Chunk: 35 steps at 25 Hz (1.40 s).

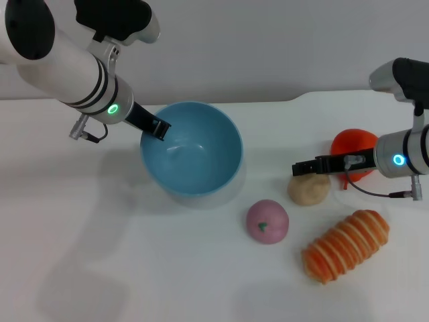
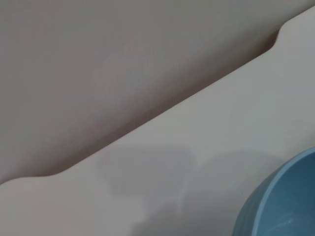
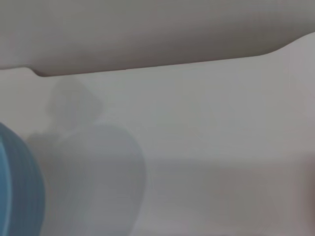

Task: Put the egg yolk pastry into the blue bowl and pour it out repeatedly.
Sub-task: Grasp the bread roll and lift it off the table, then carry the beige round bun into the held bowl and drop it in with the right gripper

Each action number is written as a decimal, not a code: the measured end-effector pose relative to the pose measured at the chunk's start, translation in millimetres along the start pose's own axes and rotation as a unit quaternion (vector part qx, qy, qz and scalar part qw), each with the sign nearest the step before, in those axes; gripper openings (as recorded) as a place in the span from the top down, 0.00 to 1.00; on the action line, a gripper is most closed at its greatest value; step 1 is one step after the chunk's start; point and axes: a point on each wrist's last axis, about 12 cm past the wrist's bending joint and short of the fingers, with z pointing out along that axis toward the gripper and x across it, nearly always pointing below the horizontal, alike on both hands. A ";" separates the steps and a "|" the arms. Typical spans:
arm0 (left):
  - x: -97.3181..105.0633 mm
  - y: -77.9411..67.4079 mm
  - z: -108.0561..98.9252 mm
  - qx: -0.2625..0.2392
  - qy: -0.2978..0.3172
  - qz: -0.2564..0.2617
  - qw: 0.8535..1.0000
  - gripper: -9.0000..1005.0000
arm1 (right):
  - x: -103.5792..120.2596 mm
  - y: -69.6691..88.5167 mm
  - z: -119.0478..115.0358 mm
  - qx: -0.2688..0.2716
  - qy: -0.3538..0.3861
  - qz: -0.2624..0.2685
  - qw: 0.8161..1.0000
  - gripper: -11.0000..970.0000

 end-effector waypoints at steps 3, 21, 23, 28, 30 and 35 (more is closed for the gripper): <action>-0.4 0.1 0.0 -0.001 -0.002 0.002 1.000 0.99 | 1.4 -1.0 -0.5 -0.002 0.002 0.006 1.000 0.35; -3.8 -1.3 -0.4 -0.004 0.003 0.012 1.000 0.99 | -4.0 -1.2 -8.3 -0.006 -0.005 -0.033 0.999 0.65; -3.7 -1.4 -0.5 -0.003 0.004 0.012 1.000 0.99 | -8.1 2.2 -11.3 -0.012 -0.005 -0.046 0.999 0.71; -3.4 -1.4 -0.4 -0.003 0.005 0.010 1.000 0.99 | -20.5 13.1 -19.1 -0.034 -0.014 -0.070 0.997 0.82; -3.3 -1.4 -0.3 -0.003 0.005 0.008 1.000 0.99 | -28.0 23.7 -24.6 -0.061 -0.024 -0.089 0.994 0.83; -3.6 -2.2 -0.1 -0.002 0.005 0.009 1.000 0.99 | -48.4 52.1 -46.4 -0.142 -0.065 -0.143 0.977 0.86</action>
